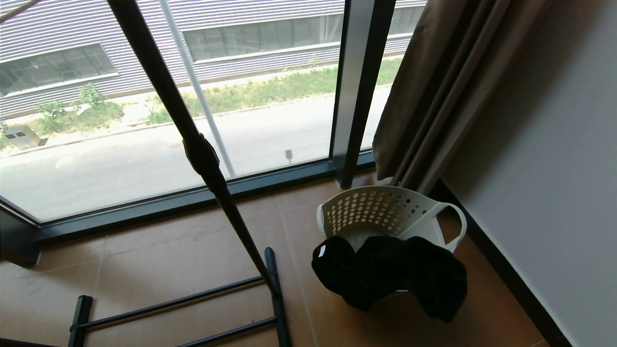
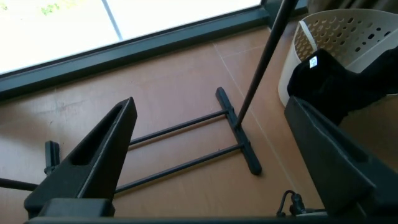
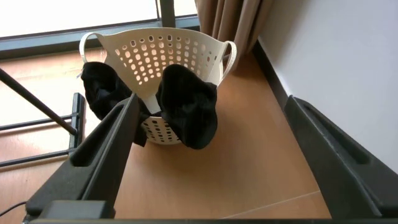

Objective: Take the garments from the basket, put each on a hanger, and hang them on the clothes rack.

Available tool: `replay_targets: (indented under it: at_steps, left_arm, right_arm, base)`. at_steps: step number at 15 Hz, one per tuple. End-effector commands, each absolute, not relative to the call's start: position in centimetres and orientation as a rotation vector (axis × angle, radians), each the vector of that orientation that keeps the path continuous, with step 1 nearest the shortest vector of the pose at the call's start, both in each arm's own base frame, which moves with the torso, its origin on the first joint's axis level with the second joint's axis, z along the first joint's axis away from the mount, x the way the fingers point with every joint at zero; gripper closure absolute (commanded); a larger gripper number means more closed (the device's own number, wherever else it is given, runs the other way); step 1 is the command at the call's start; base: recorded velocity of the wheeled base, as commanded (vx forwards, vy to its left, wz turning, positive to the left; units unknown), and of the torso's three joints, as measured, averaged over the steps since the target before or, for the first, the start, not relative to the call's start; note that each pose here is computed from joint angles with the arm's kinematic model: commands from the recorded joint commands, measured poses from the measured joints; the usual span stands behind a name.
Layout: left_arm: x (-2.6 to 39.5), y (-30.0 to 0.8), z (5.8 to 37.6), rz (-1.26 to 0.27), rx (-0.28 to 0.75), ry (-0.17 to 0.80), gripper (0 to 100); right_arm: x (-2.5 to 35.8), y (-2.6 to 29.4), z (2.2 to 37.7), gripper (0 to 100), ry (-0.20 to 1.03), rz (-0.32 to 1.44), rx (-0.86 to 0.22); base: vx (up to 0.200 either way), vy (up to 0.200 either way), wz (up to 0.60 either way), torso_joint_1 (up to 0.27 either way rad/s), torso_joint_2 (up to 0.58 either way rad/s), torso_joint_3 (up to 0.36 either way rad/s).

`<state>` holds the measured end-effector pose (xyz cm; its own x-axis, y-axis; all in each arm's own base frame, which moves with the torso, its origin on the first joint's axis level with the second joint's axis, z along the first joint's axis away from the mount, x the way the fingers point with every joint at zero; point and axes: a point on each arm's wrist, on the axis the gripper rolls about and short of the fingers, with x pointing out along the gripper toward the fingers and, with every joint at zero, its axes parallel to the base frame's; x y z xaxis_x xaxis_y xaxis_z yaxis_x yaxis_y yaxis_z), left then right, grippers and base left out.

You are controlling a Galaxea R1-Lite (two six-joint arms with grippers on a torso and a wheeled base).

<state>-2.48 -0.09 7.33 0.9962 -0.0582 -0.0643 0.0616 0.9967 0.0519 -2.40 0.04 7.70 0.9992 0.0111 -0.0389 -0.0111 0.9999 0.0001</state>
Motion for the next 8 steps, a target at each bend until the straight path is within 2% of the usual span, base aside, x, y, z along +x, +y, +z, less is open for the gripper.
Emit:
replay_targets:
  at_steps: [1,8]
  left_arm:
    - [-2.47,-0.09,7.34,-0.060,0.054,0.064,0]
    - [-2.47,-0.09,7.34,-0.060,0.054,0.064,0]
  right_arm:
    - [-2.40,0.05,7.70,0,0.038,0.011,-0.001]
    - [-2.40,0.04,7.70,0,0.038,0.011,-0.001]
  base:
    - [0.000,0.000,0.00,0.002,0.01,-0.188]
    - [0.000,0.000,0.00,0.000,0.00,-0.195]
